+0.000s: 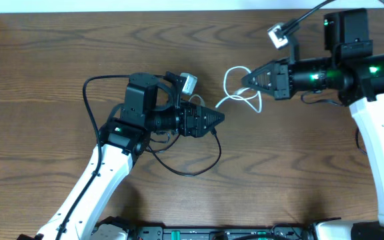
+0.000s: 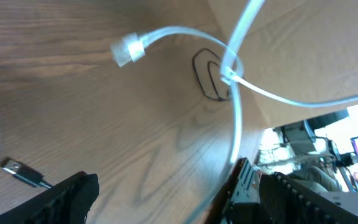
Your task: Untangle cables
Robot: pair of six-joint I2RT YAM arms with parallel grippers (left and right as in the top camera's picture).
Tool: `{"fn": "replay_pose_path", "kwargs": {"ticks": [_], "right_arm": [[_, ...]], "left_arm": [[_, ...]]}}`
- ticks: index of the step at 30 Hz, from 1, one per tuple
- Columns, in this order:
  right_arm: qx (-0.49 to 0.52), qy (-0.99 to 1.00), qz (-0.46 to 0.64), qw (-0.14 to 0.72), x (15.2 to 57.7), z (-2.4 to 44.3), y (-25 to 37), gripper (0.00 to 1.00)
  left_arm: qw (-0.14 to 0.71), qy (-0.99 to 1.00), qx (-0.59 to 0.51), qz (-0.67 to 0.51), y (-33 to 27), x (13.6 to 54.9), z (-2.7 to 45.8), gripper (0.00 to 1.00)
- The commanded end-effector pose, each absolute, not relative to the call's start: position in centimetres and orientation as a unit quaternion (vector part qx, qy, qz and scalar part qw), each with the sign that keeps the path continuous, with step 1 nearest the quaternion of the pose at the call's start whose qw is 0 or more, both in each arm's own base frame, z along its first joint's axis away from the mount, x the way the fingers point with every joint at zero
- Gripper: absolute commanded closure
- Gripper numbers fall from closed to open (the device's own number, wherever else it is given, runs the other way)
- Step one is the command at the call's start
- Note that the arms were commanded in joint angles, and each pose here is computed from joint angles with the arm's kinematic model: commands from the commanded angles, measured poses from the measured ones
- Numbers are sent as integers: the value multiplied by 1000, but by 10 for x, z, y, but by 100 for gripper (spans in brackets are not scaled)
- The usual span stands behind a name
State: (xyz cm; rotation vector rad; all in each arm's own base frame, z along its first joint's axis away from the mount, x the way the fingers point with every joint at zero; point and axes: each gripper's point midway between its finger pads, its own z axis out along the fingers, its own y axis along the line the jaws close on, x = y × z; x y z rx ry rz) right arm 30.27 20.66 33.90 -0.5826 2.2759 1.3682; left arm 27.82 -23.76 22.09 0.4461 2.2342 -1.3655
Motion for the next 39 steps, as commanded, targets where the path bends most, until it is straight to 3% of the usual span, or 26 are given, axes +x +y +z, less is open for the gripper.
{"fn": "replay_pose_path", "kwargs": {"ticks": [1,18,23,25,26,32,39], "right_arm": [[-222,806,512,198,292,348,219,99],[-220,800,527,185,287,352,227,99],[-223,798,529,185,286,353,228,99],[-222,798,529,185,286,353,228,99],[-222,798,529,185,286,353,228,99],[-199,838,466,205,303,333,215,99],[-7,967,83,239,349,261,88,99]], "left_arm": [[234,803,185,-515,-242,271,225,11],[244,809,181,-503,-240,275,223,9],[238,809,196,-500,-252,267,220,58],[236,807,209,-500,-257,263,219,87],[236,806,214,-499,-258,262,218,92],[235,806,214,-500,-258,262,218,93],[211,819,221,-485,-253,252,204,92]]}}
